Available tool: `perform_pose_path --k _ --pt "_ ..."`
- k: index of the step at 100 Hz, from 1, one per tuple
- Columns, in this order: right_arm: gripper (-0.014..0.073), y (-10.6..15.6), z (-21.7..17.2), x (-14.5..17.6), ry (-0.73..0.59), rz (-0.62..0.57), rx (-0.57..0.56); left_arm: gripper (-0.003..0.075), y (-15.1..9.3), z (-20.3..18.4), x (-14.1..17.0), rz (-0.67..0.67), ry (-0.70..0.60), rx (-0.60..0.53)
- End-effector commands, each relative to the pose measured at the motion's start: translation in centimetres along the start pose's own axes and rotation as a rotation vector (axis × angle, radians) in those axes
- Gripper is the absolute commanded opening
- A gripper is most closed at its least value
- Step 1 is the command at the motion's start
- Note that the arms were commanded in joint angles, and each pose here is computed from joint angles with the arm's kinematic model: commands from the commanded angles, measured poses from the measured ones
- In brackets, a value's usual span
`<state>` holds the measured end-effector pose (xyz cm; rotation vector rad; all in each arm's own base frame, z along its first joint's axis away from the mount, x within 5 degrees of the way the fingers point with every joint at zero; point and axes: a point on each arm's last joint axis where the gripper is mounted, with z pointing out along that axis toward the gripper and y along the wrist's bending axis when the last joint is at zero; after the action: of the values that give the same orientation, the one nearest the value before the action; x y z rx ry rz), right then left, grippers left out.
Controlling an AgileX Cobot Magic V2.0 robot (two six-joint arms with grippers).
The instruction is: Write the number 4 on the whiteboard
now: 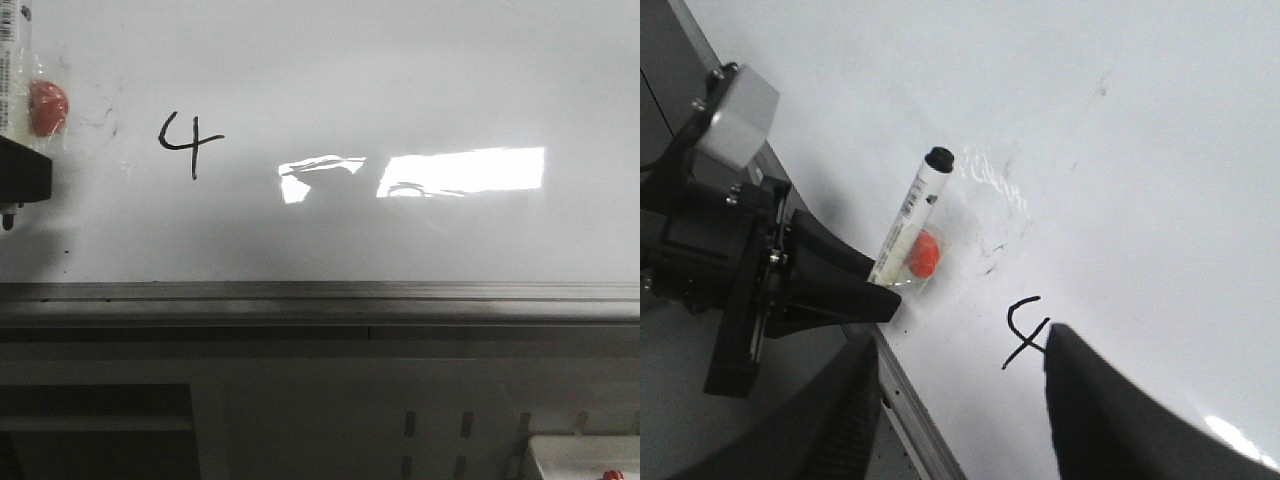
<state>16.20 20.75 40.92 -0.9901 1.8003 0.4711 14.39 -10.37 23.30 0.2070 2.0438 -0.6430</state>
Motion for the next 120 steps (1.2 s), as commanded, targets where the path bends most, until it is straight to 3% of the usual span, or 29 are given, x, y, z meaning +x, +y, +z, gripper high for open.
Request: perform_pose_path --k 1,20,44,51,63,68,74,84,98,104,117,120 --pt "0.0321 -0.5 -2.3 -1.9 -0.134 -0.019 0.026 -0.002 -0.8 0.3 -2.0 -0.082 -0.054 0.015" --pt "0.0321 -0.5 -2.8 -1.8 -0.127 -0.019 0.027 -0.002 0.1 2.1 -1.7 -0.154 0.034 -0.057" --pt "0.0321 -0.5 -2.7 -1.2 -0.055 -0.018 0.023 0.0001 0.3 2.5 -1.7 -0.152 0.029 -0.067" --pt "0.0321 -0.5 -2.7 -1.2 -0.052 -0.018 0.023 0.0092 0.3 2.5 -1.9 -0.152 0.015 -0.066" --pt "0.0321 -0.5 -2.7 -1.2 -0.05 -0.018 0.023 0.0367 0.3 2.5 -1.9 -0.152 0.008 -0.066" --pt "0.0321 -0.5 -2.7 -1.2 -0.05 -0.018 0.023 0.0441 0.3 2.4 -1.9 -0.152 0.01 -0.065" --pt "0.0321 -0.5 -2.7 -1.2 -0.05 -0.018 0.023 0.0477 0.2 2.3 -2.0 -0.152 0.003 -0.062" --pt "0.0289 -0.6 -3.0 -1.2 -0.063 -0.026 0.03 0.0457 -0.1 1.4 -2.6 -0.114 -0.037 -0.039" --pt "0.0058 -0.6 -4.7 -1.1 -0.129 -0.028 0.037 0.036 -0.7 -1.2 -3.6 -0.062 -0.116 0.016" --pt "-0.0066 -0.5 -5.6 -0.6 -0.166 -0.031 0.041 0.0261 -1.0 -2.6 -4.0 -0.062 -0.15 0.043" --pt "-0.0062 -0.4 -8.0 1.0 -0.264 -0.03 0.046 -0.0015 -1.5 -6.5 -4.9 0.017 -0.292 0.105" --pt "-0.0062 -0.3 -8.5 1.6 -0.289 -0.031 0.047 -0.0017 -1.6 -7.3 -5.1 0.045 -0.33 0.115"
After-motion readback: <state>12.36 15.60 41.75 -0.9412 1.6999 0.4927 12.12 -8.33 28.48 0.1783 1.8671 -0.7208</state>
